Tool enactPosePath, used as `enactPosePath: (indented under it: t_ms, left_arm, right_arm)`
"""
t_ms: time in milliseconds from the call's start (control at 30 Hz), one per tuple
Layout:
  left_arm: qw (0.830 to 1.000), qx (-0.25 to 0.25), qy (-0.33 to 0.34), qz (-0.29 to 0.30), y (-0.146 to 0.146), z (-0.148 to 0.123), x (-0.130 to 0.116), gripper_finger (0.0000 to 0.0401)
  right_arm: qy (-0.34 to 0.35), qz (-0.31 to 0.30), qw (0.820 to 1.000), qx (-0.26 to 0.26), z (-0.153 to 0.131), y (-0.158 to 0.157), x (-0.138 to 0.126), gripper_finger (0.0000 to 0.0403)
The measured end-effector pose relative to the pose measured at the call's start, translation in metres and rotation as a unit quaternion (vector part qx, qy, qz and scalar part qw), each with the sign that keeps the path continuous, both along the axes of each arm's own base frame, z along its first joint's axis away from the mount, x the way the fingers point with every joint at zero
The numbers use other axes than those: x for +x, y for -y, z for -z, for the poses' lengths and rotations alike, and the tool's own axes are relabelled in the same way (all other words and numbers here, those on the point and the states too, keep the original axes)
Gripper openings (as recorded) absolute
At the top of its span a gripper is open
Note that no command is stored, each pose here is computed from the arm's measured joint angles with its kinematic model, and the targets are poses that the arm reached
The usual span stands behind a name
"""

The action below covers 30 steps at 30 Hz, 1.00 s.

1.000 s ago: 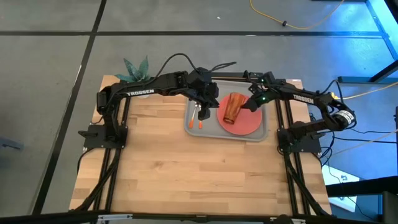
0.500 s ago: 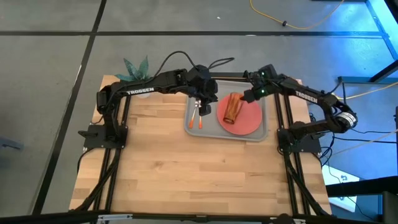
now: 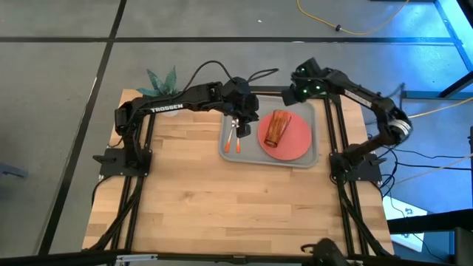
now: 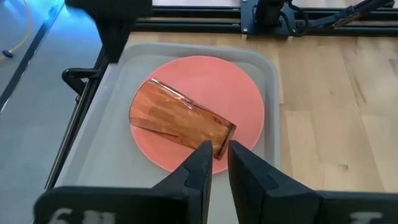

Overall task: Pick and place plate/cup/fork/spoon on tray
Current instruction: Adjust the orange glass on the gray serving tray

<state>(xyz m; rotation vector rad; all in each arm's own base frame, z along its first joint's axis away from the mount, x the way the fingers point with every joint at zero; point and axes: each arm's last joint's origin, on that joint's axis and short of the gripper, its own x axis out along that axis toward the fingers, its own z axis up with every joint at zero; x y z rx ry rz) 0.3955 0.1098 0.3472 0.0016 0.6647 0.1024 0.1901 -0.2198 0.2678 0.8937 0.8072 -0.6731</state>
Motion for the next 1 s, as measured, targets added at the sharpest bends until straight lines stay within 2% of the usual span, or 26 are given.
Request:
enactPosePath:
  t_ms: [100,267,433,767,1000]
  left_arm:
    - [1.000,-0.002,-0.006,0.000,0.000,0.001,-0.001,0.0045]
    - [1.000,-0.008,-0.028,0.000,0.001,0.004,-0.004,0.0045]
    - [0.999,-0.014,-0.037,-0.002,0.002,0.006,-0.005,0.0045]
    - [0.999,-0.021,-0.036,-0.008,0.002,0.006,-0.005,0.0045]
    - [0.999,-0.021,-0.036,-0.008,0.002,0.006,-0.005,0.0045]
  right_arm:
    - [-0.022,-0.020,1.000,0.009,0.016,0.012,0.010,0.0007]
    - [-0.080,-0.029,0.996,0.022,0.046,0.026,0.019,0.0006]
    - [-0.130,-0.080,0.986,0.074,0.064,0.022,0.016,0.0004]
    - [-0.156,-0.111,0.976,0.102,0.052,0.007,0.005,0.0003]
    - [-0.184,-0.142,0.963,0.136,0.049,-0.004,-0.001,0.0003]
